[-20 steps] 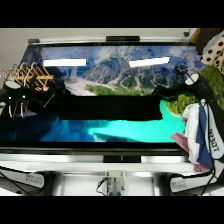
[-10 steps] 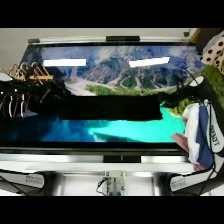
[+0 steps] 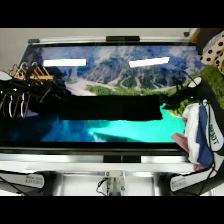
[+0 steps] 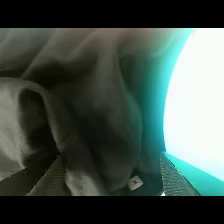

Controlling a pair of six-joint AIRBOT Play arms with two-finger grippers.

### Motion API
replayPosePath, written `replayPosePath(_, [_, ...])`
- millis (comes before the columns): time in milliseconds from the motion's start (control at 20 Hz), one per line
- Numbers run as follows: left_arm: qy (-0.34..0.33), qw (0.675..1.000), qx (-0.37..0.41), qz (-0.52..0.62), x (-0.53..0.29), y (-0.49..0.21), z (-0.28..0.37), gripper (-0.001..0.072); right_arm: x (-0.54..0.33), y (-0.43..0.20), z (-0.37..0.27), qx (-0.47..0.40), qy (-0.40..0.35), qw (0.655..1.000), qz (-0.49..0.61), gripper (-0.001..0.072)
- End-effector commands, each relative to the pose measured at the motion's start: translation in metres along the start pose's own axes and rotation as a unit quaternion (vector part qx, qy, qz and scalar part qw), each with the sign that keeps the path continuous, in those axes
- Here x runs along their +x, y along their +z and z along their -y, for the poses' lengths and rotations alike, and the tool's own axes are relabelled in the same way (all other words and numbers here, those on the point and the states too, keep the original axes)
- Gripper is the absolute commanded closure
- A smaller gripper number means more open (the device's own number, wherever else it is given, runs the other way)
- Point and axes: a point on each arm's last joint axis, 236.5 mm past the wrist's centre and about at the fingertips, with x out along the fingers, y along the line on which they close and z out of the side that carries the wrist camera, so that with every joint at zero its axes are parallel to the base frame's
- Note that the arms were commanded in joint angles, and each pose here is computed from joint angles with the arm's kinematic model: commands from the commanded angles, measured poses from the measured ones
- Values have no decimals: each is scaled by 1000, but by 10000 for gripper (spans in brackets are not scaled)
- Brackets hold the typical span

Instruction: Fold the shirts.

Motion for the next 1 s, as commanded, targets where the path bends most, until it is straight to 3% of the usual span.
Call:
replayPosePath(0, [0,1000,1,0,0,0,1,-12,-10,0,-20,-13,32,999,7,12])
replayPosePath(300, [4,1000,1,16,0,8,-1,-12,-18,3,-29,-16,30,999,19,12])
replayPosePath(700, [3,1000,1,14,0,7,-1,-11,19,-17,23,-27,-136,989,-49,11])
replayPosePath(950, [3,1000,1,14,0,7,-1,-12,21,-15,17,-29,-116,992,-44,11])
